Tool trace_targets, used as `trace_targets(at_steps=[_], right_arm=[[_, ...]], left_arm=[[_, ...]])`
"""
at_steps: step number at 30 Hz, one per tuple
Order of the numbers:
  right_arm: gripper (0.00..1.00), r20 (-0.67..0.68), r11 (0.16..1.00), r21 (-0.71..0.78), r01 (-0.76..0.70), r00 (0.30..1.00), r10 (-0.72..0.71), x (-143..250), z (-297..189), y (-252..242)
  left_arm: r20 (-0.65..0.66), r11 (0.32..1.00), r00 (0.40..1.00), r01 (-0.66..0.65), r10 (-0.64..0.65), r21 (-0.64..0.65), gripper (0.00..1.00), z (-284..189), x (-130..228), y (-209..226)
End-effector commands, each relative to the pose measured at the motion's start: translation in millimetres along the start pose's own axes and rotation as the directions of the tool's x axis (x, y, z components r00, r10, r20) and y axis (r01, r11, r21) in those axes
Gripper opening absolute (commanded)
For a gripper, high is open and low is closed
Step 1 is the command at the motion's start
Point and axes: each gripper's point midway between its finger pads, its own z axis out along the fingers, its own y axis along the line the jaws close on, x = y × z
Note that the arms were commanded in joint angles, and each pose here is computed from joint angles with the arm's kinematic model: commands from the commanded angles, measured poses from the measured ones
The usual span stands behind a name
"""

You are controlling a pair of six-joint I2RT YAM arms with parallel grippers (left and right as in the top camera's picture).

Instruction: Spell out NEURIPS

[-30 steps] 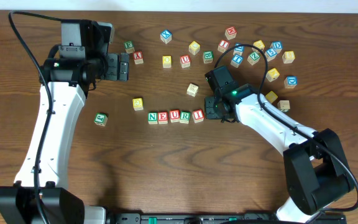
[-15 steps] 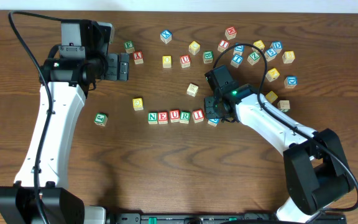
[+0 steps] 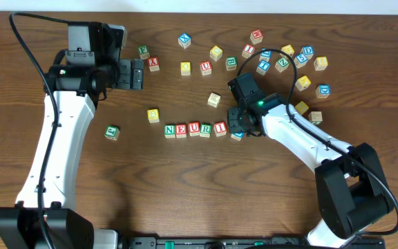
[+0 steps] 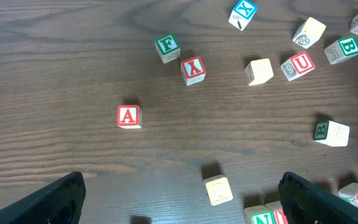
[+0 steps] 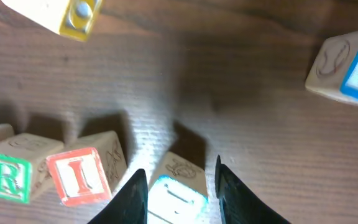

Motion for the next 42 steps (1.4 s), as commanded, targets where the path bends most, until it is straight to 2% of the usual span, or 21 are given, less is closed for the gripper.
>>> trace_targets(at_steps=[1,24,42], right_arm=[[0.31,-0.031,1.0,0.027,0.014,0.999,-0.013,9.2,3.3,-2.4],[0.33,-0.103,0.999,-0.032,0.012,0.995,-0.016,24.2,1.6,6.5],[0.33,-0.112,0.999,-0.026,0.043,0.993,-0.045,7.9,-26.1,11.4]], left_arm=[[0.03,1.0,0.999,-0.011,0.011,0.002,0.98,-7.4,-10.1,0.4],[0.03,1.0,0.999,-0.011,0.011,0.002,0.98,-7.4,-10.1,0.4],[0.03,1.0,0.999,-0.011,0.011,0.002,0.98,-7.4,-10.1,0.4]])
